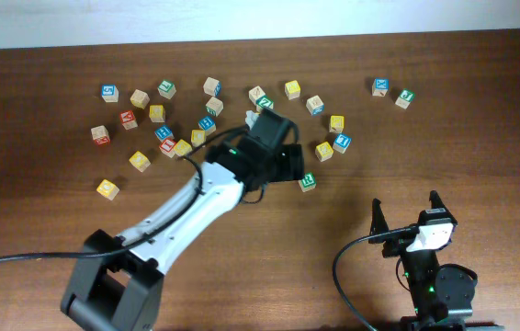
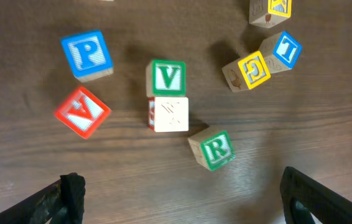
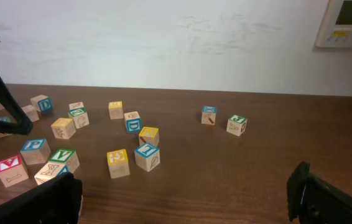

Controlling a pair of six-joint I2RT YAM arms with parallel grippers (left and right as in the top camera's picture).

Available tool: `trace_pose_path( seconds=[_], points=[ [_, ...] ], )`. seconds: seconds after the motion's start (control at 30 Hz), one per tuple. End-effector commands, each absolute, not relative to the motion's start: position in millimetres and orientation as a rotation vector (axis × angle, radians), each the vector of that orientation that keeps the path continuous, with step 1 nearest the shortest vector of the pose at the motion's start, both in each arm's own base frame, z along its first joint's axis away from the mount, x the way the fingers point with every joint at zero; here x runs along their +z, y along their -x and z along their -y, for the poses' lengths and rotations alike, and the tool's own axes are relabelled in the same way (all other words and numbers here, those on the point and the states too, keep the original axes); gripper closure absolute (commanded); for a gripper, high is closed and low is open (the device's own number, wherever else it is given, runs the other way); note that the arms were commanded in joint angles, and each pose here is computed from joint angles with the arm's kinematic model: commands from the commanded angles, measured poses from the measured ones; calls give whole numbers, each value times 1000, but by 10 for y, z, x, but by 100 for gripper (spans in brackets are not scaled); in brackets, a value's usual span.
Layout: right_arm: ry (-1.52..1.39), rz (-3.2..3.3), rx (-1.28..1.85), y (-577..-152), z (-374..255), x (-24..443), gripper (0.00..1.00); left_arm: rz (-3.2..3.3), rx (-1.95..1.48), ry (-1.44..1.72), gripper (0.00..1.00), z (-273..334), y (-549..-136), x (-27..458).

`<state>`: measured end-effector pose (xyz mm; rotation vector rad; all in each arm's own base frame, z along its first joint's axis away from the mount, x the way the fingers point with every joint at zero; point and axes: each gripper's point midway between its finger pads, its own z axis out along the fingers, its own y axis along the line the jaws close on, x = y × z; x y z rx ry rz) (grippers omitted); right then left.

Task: Spell out RSS
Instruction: 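Lower the left gripper and grasp the green R block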

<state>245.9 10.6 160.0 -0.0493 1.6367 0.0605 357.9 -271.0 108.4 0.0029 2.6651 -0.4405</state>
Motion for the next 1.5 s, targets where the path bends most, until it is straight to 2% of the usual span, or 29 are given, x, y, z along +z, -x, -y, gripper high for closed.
trace_pose_path(
  seconds=[0.0, 0.07, 0.2, 0.27, 0.43, 0.47, 0.5, 0.53, 0.63, 0.7, 0.77, 0.9, 1.03, 1.2, 1.3, 1.33, 1.47],
  points=[
    [45, -1641, 58, -2458, -97, 1577, 2, -2629, -404, 179, 7, 2901, -3486, 1030],
    [45, -1641, 58, -2458, -97, 1577, 2, -2626, -373, 385, 7, 2990, -3447, 780],
    [45, -1641, 58, -2458, -97, 1577, 2, -2580, -482, 300, 12, 3437, -3394, 706],
    [45, -1641, 58, -2458, -97, 1576, 2, -2533, -441, 397, 16, 3433, -3412, 640],
    [45, -1641, 58, -2458, -97, 1577, 2, -2541, -342, 452, 16, 3377, -3464, 201],
    [45, -1641, 58, -2458, -97, 1577, 2, -2529, -314, 447, 27, 3339, -3489, 183],
    [45, -1641, 58, -2458, -97, 1576, 2, -2518, -299, 440, 29, 3321, -3507, 190],
    [45, -1641, 58, -2458, -97, 1577, 2, -2499, -277, 403, 38, 3306, -3542, 212],
    [45, -1641, 58, -2458, -97, 1577, 2, -2479, -235, 356, 46, 3268, -3577, 233],
    [45, -1641, 58, -2458, -97, 1577, 2, -2463, -219, 361, 58, 3243, -3598, 247],
    [45, -1641, 58, -2458, -97, 1577, 2, -2464, -219, 361, 59, 3243, -3597, 246],
    [45, -1641, 58, -2458, -97, 1577, 2, -2492, -241, 351, 53, 3296, -3571, 147],
    [45, -1641, 58, -2458, -97, 1577, 2, -2519, -236, 291, 64, 3325, -3548, 75],
    [45, -1641, 58, -2458, -97, 1577, 1, -2521, -232, 288, 63, 3318, -3543, 85],
    [45, -1641, 58, -2458, -97, 1577, 2, -2508, -245, 292, 68, 3317, -3550, 196],
    [45, -1641, 58, -2458, -97, 1577, 2, -2500, -249, 294, 75, 3316, -3558, 234],
    [45, -1641, 58, -2458, -97, 1577, 2, -2457, -128, 308, 75, 3089, -3560, 403]
  ],
)
